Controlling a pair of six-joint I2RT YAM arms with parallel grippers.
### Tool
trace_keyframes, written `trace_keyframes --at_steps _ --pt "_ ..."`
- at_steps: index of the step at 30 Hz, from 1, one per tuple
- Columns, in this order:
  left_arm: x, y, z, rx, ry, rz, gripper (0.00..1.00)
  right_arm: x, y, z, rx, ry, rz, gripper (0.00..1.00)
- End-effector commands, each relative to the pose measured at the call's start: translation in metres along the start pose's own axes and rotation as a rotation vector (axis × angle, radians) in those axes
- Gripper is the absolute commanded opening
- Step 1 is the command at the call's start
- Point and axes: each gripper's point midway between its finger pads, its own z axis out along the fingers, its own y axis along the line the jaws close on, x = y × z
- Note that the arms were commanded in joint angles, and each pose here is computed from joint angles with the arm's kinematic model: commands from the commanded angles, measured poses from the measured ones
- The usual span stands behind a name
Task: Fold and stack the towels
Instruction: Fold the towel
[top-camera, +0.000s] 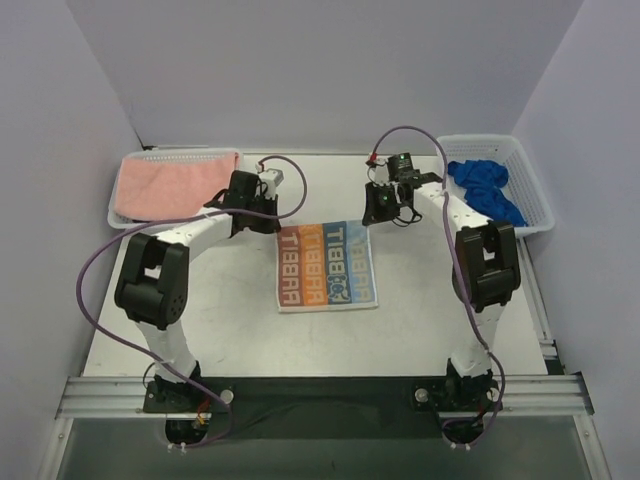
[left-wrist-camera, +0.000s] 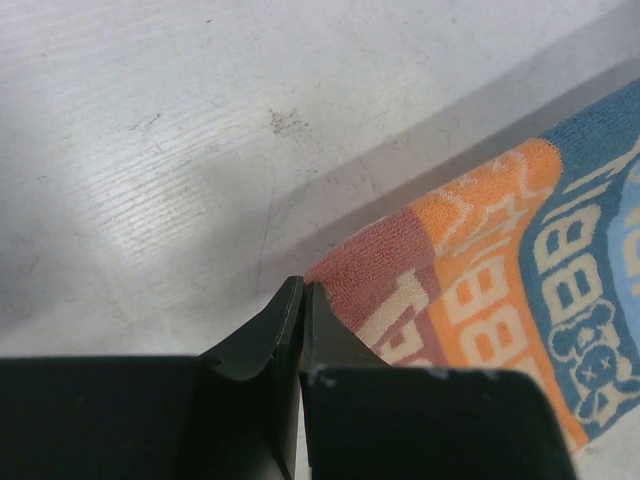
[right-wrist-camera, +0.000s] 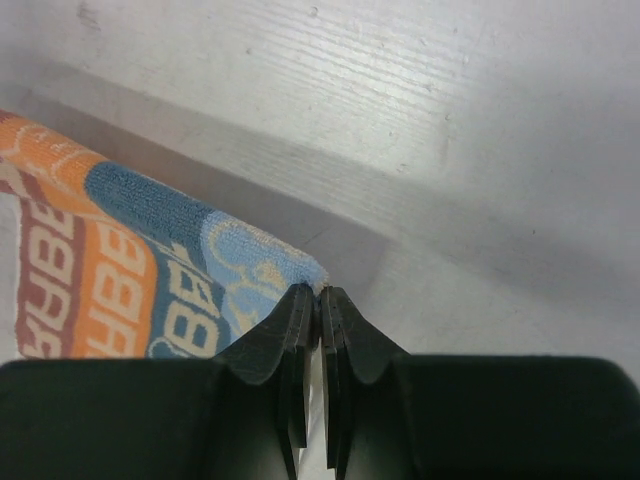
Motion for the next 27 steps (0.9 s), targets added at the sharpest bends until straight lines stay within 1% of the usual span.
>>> trace_keyframes --at_steps 1,4,7,9,10,11,13,15,16,17,18,20,21,24,26,27 --pt "-0.028 -0.005 -0.027 0.007 -0.119 0.014 0.00 -0.009 0.004 -0.025 0.023 -0.065 0.010 0.00" --pt "-0.028 -0.011 -0.038 0.019 -0.141 -0.001 0.00 -0.001 0.013 -0.031 0.012 -0.066 0.010 0.00" --pt "-0.019 -0.017 -0.048 0.041 -0.130 -0.033 0.00 0.013 0.019 -0.035 0.011 -0.052 0.014 0.00" --pt "-0.005 -0.022 -0.051 0.058 -0.110 -0.066 0.00 0.018 0.022 -0.042 0.016 -0.058 0.014 0.00" --pt "-0.005 -0.025 -0.057 0.066 -0.120 -0.074 0.00 0.027 0.023 -0.044 0.019 -0.052 0.028 0.00" --pt "0.007 -0.026 -0.058 0.069 -0.106 -0.096 0.00 0.030 0.025 -0.045 0.018 -0.053 0.032 0.00" --pt "0.007 -0.031 -0.069 0.082 -0.132 -0.111 0.00 0.044 0.026 -0.045 0.016 -0.043 0.058 0.00" --pt "0.024 -0.035 -0.072 0.094 -0.123 -0.153 0.00 0.049 0.032 -0.051 0.009 -0.055 0.060 0.00" --pt "0.025 -0.039 -0.078 0.102 -0.137 -0.162 0.00 0.059 0.032 -0.050 0.010 -0.046 0.068 0.00" --pt "0.027 -0.042 -0.081 0.113 -0.142 -0.188 0.00 0.059 0.036 -0.054 0.005 -0.060 0.075 0.00" --pt "0.041 -0.044 -0.081 0.120 -0.119 -0.204 0.00 0.063 0.039 -0.055 0.000 -0.059 0.074 0.00" --pt "0.046 -0.054 -0.088 0.149 -0.127 -0.217 0.00 0.072 0.044 -0.057 -0.010 -0.055 0.081 0.00" --pt "0.059 -0.055 -0.088 0.149 -0.105 -0.222 0.00 0.077 0.046 -0.057 -0.012 -0.051 0.080 0.00" --pt "0.072 -0.070 -0.095 0.175 -0.097 -0.223 0.00 0.089 0.048 -0.060 -0.010 -0.046 0.102 0.00" --pt "0.087 -0.078 -0.098 0.186 -0.078 -0.234 0.00 0.099 0.048 -0.061 -0.007 -0.038 0.112 0.00" --pt "0.088 -0.080 -0.101 0.183 -0.091 -0.238 0.00 0.102 0.049 -0.061 -0.009 -0.036 0.119 0.00"
